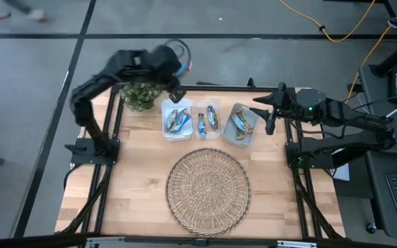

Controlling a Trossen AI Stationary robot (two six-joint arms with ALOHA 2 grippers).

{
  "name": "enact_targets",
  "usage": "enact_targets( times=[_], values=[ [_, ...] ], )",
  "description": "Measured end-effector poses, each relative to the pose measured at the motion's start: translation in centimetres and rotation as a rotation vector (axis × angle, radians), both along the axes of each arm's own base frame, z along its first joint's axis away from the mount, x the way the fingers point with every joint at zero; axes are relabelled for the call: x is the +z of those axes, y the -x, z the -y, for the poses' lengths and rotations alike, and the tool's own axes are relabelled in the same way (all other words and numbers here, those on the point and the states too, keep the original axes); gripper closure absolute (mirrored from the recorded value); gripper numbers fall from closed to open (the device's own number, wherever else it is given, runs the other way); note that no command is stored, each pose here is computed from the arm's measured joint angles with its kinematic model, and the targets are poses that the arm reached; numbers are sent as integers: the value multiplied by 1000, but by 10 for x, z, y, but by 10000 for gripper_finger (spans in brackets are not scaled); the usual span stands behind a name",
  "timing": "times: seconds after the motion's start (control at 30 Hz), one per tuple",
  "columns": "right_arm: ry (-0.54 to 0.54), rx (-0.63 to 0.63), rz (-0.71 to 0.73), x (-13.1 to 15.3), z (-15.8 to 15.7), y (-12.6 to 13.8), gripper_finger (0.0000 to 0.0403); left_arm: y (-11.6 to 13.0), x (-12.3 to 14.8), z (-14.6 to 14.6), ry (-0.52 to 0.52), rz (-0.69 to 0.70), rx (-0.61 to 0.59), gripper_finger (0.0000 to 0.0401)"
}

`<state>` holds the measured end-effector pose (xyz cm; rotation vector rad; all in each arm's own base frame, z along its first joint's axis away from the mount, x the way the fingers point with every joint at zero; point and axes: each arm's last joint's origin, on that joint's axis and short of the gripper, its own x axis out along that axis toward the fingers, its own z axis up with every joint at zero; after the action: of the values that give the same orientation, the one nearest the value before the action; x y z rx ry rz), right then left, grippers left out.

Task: Pick and place Granola Bars by type
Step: Put the red granola bar into the white bin

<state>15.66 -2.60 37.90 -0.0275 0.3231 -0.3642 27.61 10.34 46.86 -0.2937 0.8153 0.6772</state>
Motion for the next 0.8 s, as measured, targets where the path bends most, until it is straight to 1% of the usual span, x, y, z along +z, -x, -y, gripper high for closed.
enact_targets(
  times=[0.07, 0.13, 0.23, 0.3, 0.37, 0.4, 0.47, 0.63, 0.7, 0.73, 0.8],
  values=[
    [-2, 6, -3, 0, 0, 0, 225, -11, -20, -5, 39, -141, 20, 380],
    [-5, 14, -3, 0, 0, 0, 225, -25, -40, -10, 60, -255, 14, 380],
    [-7, 32, -4, 0, -1, 0, 225, -45, -65, -14, 88, -326, -38, 380],
    [-6, 42, -10, -1, -3, 0, 225, -51, -81, -17, 124, -340, -53, 380],
    [8, 62, -19, -1, -5, 0, 225, -53, -100, -21, 172, -365, -53, 380],
    [10, 72, -23, -2, -6, 0, 225, -53, -108, -23, 191, -363, -44, 380],
    [9, 89, -28, -2, -9, -1, 225, -51, -119, -24, 221, -312, -24, 379],
    [15, 125, -37, -3, -14, -1, 225, -35, -133, -20, 319, -115, 41, 379],
    [24, 135, -40, -3, -15, -1, 225, -31, -140, -19, 346, -58, 77, 379],
    [34, 140, -43, -3, -15, -1, 225, -30, -144, -18, 354, -43, 92, 379],
    [54, 147, -50, -3, -15, -1, 225, -28, -158, -15, 378, -62, 117, 379]
  ],
)
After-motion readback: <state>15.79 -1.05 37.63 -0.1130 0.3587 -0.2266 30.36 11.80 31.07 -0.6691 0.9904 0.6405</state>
